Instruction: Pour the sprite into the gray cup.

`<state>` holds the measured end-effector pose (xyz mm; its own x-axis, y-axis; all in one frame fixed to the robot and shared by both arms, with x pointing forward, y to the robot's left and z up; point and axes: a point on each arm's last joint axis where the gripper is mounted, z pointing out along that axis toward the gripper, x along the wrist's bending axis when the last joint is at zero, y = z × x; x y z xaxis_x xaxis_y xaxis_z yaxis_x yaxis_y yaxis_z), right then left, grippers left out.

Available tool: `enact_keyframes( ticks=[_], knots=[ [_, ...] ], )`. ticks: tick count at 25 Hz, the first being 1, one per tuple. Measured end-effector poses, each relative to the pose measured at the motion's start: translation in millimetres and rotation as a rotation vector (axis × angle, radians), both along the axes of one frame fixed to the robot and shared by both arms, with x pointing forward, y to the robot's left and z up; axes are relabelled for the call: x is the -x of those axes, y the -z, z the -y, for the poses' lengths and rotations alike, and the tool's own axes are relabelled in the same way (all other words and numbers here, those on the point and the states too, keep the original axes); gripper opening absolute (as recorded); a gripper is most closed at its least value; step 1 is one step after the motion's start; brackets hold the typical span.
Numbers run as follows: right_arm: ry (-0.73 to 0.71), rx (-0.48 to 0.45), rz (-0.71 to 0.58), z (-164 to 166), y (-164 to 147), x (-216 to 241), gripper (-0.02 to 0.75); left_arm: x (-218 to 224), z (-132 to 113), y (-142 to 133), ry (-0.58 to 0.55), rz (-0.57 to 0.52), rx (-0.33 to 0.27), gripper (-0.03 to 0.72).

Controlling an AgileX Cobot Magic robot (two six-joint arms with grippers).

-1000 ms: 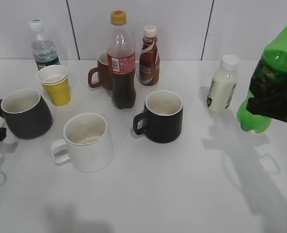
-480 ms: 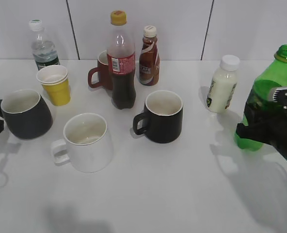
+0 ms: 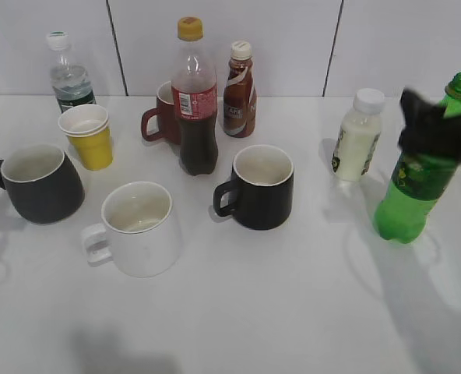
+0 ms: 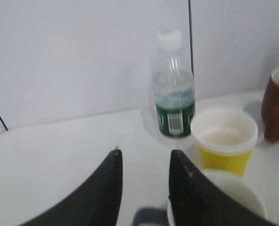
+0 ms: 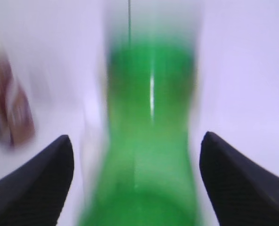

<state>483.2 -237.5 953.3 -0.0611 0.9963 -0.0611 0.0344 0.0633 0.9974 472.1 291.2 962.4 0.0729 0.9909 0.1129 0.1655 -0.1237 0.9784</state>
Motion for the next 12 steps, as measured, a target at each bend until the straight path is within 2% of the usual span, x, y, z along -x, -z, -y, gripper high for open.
enact_keyframes(
  ticks=[4,7,9,12],
  knots=[
    [-0.044,0.011,0.074,-5.7,-62.1,-4.4,0.627,4.6,-0.7,-43.1,-0.009,-0.004,0.014,0.267],
    [-0.120,-0.019,0.024,-10.4,-108.4,2.5,0.626,16.3,-2.6,-81.9,-0.036,-0.074,0.058,0.274],
    [-0.176,-0.030,0.010,-10.5,-138.3,17.1,0.619,33.7,-2.6,-104.9,-0.036,-0.143,0.075,0.299],
    [-0.248,-0.029,-0.025,-6.5,-167.2,47.4,0.610,71.8,-2.8,-134.9,-0.025,-0.166,0.083,0.365]
  ],
)
